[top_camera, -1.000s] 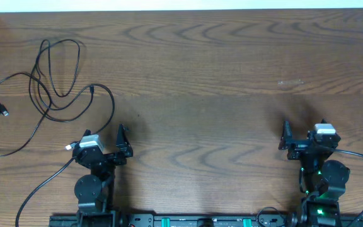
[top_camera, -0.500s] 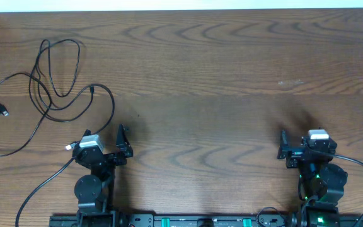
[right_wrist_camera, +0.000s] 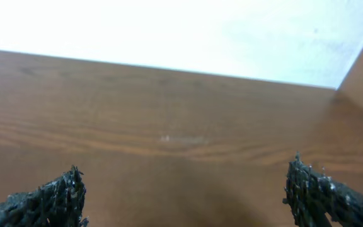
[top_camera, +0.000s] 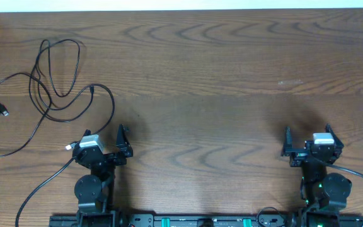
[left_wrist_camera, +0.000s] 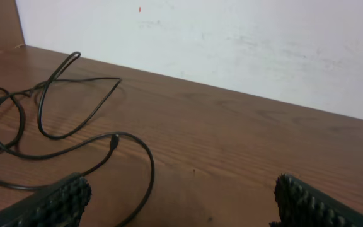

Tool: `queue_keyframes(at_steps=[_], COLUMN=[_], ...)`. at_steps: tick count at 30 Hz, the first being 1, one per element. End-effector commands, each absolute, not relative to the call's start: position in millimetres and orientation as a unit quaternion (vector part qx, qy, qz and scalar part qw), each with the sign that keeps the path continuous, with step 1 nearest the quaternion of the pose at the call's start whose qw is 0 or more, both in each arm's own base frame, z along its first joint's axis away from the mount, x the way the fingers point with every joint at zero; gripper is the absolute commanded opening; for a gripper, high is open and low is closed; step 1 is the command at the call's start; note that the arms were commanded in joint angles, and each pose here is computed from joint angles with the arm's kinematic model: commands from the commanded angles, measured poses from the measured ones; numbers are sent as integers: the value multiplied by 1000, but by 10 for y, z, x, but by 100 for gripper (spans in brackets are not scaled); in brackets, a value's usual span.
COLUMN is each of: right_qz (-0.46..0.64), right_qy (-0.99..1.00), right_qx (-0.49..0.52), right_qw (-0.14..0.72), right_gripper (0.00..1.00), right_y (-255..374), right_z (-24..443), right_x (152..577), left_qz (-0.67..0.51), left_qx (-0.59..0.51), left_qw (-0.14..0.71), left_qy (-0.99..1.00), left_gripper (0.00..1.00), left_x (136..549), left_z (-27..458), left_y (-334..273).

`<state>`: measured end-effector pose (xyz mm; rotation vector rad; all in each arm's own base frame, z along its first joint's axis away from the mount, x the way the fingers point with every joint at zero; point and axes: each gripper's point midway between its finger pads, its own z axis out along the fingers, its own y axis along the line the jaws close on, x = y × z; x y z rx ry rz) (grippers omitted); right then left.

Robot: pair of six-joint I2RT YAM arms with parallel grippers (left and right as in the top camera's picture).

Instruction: Untangle cables

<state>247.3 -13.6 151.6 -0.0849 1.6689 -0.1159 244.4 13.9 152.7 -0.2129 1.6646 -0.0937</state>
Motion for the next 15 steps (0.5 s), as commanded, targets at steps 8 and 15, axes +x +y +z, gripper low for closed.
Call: queue_keyframes(at_steps=[8, 15], right_qz=[-58, -62], right_qy=[730, 729], right_qx=[-41, 52], right_qw=[680, 680], right_gripper=[99, 99], right_y=[-132, -356], right_z=[1580, 1584], right_x=[2457, 2436], left_qz=[-31, -31], left_qx=[-92, -92], left_qw=[649, 649], left_qy=[755, 755], left_gripper=[94, 94], left_x=[2434, 2434], left_z=[1363, 1363], left_y=[149, 149])
